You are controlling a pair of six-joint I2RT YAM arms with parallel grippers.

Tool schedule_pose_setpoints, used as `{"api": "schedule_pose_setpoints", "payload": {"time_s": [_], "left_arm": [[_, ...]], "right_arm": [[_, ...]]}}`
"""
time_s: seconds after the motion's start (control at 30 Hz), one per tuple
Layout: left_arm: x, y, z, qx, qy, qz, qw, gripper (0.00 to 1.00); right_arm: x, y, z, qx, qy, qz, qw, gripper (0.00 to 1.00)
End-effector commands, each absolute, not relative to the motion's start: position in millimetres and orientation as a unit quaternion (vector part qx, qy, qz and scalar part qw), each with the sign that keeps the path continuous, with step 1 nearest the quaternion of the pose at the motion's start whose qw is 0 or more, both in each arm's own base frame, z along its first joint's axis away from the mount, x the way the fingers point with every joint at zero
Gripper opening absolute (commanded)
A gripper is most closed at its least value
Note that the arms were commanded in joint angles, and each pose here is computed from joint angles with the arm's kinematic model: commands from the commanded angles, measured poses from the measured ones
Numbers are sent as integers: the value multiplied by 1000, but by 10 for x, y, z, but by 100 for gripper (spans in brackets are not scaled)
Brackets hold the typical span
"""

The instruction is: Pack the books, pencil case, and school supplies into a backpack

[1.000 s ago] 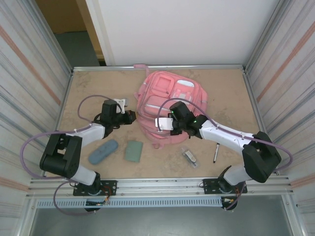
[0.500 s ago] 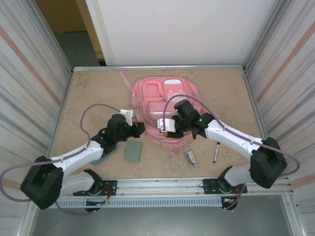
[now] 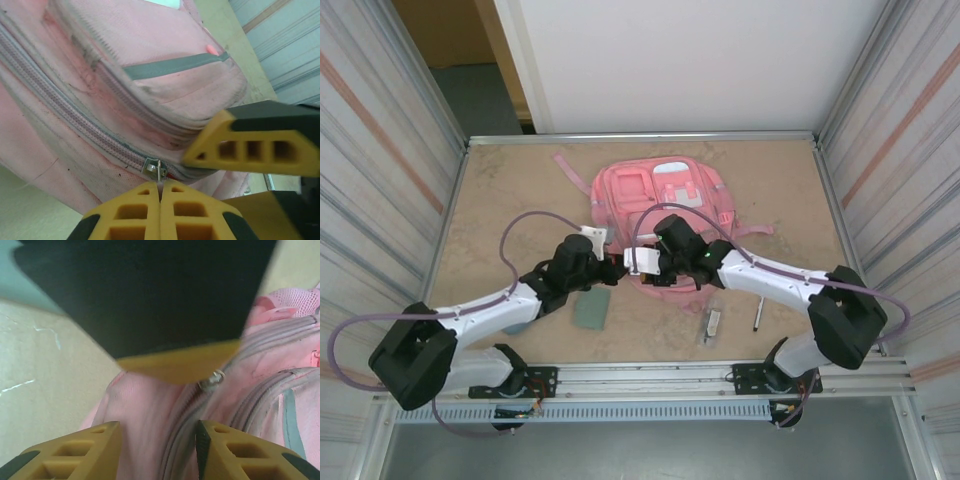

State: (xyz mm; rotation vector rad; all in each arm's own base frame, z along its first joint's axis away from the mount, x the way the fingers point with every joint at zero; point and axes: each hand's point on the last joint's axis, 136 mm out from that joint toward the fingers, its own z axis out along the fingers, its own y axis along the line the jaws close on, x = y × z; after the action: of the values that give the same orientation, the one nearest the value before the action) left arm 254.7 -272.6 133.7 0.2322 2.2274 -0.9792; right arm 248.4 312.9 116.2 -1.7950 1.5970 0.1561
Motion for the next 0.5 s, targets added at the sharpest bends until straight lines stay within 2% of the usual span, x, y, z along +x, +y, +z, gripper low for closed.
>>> {"api": "schedule_pose_setpoints", "payload": {"time_s": [0.0,0.07,0.23,0.47], "left_arm": [[2574,-2922,1660,100,828,-417,362,0],[2550,-2924,1667,102,827,-421,359,0],[2600,-2657,1685,101,840,-362,392,0],[2926,-2061,1471,66,872,-296,384,0]], "right_arm": [[2689,3035,1019,-670,649,-8,361,40],[2776,2973,1030,-649,663,-29,371,32],[2711,2925,1112,-640,663,-26,388,2],[2322,2985,1198,-675,629,22,385,0]]}}
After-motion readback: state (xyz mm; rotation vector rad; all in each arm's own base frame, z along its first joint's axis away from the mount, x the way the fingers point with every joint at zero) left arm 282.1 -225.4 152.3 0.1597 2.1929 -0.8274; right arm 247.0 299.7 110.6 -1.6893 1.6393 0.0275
